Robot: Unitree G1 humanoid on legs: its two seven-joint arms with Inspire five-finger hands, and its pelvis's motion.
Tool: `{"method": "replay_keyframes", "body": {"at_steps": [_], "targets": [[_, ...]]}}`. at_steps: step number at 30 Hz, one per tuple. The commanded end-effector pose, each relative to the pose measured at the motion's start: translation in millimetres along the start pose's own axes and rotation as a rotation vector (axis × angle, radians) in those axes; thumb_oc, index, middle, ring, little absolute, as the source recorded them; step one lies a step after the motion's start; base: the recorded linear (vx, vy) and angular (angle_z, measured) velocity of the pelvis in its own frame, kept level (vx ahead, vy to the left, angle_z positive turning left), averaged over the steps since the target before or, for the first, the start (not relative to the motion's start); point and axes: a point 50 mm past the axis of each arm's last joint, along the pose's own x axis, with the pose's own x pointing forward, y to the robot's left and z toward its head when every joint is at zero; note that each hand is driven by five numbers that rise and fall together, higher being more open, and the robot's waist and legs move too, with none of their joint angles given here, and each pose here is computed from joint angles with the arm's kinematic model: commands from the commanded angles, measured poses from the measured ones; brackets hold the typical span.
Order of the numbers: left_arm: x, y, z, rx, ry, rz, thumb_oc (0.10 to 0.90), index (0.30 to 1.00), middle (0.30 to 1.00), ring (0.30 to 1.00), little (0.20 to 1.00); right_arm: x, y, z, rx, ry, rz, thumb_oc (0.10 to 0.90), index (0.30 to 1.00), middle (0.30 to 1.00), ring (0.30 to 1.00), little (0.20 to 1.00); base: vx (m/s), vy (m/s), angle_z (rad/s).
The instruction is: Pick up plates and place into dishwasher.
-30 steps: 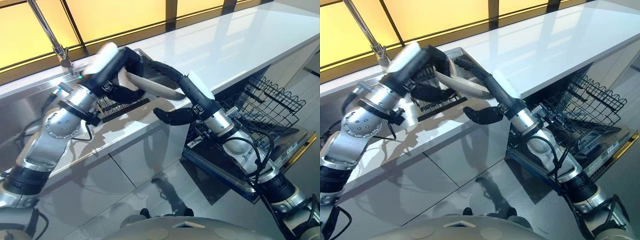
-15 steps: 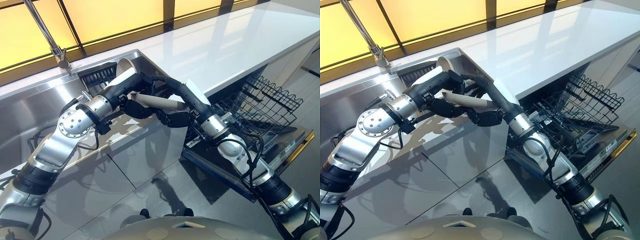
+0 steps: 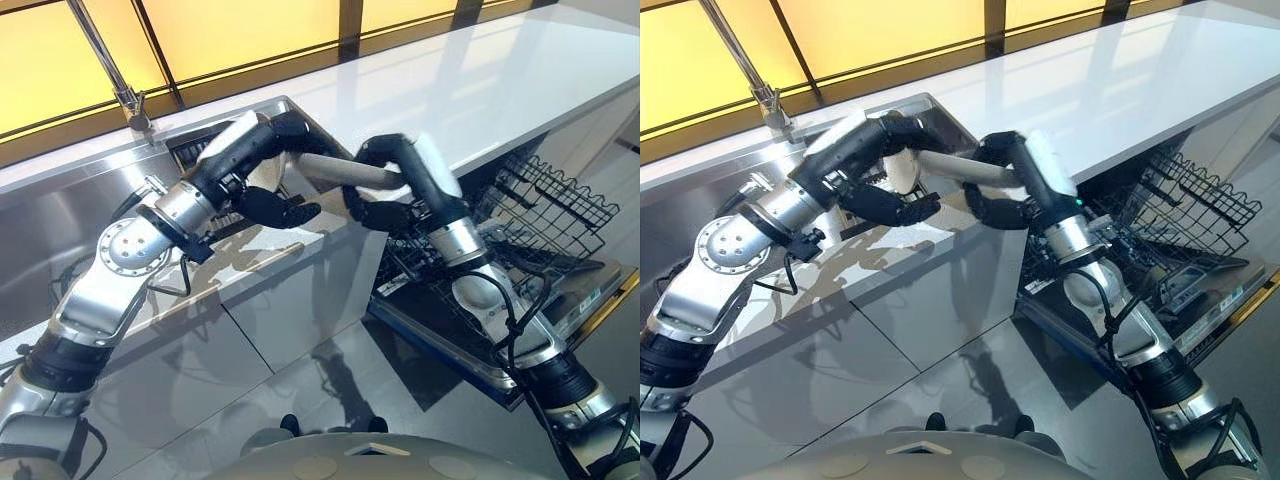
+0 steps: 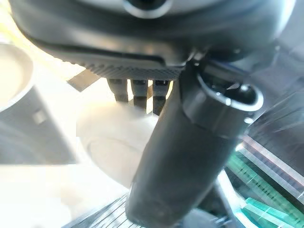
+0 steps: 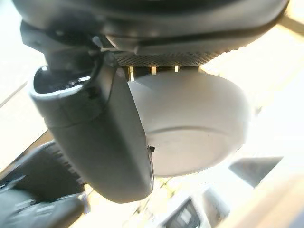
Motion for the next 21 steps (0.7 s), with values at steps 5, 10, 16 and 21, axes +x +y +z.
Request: {"method": "replay_keyframes", "body": {"at_steps": [5,10,16,21], "targets": [[-39.0,65.5,-13.5,0.149,0.071,0.392,0.800,0.900,0.900,0.900,0.900,3.7,-128.9,-9.0,-0.178,-0.093,-0.805,0.100,0.300,0.300,0.300,0.200,0.02,0.006,0.03],[-52.3,76.6,-26.5,0.164,0.147,0.466,0.800,0.900,0.900,0.900,0.900,-14.1,-157.0,-44.1,-0.247,0.120,-0.939,0.100,0.300,0.300,0.300,0.200,0.02,0.004,0.01],[-63.6,82.3,-39.6,0.182,0.224,0.485,0.800,0.900,0.900,0.900,0.900,-61.1,-177.5,-97.4,-0.318,0.474,-1.008,0.100,0.300,0.300,0.300,0.200,0.06,-0.018,0.09],[-62.6,89.5,-41.7,0.183,0.251,0.497,0.800,0.900,0.900,0.900,0.900,-98.4,-165.6,-138.1,-0.183,0.761,-0.979,0.100,0.300,0.300,0.300,0.200,0.07,-0.045,0.07]]}}
